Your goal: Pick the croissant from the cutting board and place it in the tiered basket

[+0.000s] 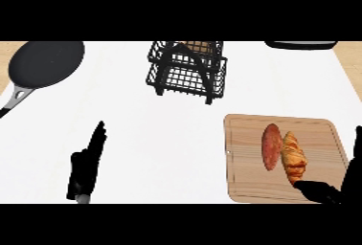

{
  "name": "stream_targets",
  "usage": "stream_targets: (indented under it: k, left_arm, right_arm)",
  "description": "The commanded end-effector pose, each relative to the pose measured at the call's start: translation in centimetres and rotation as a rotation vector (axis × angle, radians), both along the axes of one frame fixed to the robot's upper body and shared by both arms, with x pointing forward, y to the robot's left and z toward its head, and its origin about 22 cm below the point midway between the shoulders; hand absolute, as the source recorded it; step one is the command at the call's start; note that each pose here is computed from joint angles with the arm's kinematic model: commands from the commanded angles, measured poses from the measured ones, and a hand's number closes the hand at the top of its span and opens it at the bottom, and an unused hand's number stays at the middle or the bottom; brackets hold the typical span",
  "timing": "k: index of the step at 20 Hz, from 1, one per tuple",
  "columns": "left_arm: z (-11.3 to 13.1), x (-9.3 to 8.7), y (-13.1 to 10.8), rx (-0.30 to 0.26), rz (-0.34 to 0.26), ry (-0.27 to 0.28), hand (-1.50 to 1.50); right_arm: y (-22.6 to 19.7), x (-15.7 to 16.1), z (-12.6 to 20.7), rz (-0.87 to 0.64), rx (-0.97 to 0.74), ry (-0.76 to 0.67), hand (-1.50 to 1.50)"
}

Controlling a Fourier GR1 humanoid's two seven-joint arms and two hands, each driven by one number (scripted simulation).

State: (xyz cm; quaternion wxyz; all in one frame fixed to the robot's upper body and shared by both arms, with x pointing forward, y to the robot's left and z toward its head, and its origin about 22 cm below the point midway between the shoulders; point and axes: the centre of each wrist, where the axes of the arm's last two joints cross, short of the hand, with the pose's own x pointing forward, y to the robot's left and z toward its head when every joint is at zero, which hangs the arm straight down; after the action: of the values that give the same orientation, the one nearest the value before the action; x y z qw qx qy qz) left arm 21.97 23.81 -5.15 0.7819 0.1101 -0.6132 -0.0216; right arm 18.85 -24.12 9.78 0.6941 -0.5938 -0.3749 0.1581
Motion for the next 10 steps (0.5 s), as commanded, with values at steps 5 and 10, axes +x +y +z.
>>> stream_targets:
  k: [5,10]
  left_arm:
    - [-0.5,-1.2,0.8,-0.003,0.008,0.017,0.0]
    - [-0.4,-0.2,1.7,-0.004,0.032,0.024,0.0]
  right_arm:
    - [3.6,2.6,-2.3,-0.163,-0.049,0.276,-1.5]
    - [3.9,5.2,-2.9,-0.157,0.002,0.274,-1.5]
